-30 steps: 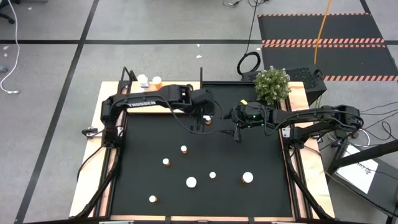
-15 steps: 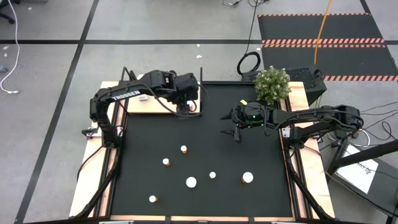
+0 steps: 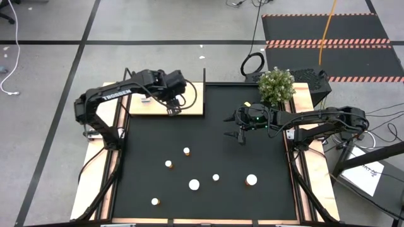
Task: Pick and place medicine bottles onto shelf by color
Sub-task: Put the large orange pill bottle aligned with the other large orange pill bottle on the shelf
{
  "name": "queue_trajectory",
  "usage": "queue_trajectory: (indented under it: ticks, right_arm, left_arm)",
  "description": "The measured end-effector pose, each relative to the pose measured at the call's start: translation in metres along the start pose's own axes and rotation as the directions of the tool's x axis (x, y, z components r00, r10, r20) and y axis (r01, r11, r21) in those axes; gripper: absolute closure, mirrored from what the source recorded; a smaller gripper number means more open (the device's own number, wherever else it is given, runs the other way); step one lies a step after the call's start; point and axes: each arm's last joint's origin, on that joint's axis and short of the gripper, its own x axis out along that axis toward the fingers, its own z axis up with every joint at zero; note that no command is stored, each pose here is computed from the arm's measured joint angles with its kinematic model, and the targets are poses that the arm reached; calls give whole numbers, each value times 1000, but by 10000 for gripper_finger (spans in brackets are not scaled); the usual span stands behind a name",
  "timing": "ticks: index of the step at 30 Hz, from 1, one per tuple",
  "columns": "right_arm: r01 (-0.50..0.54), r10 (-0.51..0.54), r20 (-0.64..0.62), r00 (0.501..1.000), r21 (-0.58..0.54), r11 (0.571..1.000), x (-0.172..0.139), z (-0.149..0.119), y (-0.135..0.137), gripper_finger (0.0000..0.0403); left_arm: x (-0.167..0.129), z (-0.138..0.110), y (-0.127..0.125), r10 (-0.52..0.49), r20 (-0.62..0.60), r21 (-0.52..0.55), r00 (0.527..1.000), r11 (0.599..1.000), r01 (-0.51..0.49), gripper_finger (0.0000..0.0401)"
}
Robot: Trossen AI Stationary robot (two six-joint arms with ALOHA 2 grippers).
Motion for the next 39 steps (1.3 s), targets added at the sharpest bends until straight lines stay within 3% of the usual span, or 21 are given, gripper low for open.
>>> queue_trajectory:
  ticks: [4,14,22,39]
  right_arm:
    - [1,-1,1,1000,0,1000,0,0,0,101]
    - [1,-1,3,1000,0,1000,0,0,0,101]
    - [1,-1,3,1000,-1,1000,0,0,0,101]
    - [1,-1,3,1000,-4,1000,0,0,0,101]
  left_arm:
    - [10,-17,13,66,-22,-83,998,994,-68,183]
    - [50,-48,40,116,-59,-243,992,962,-127,183]
    - [75,-64,49,122,-113,-293,986,944,-150,183]
    - [93,-78,65,156,-136,-398,978,896,-198,183]
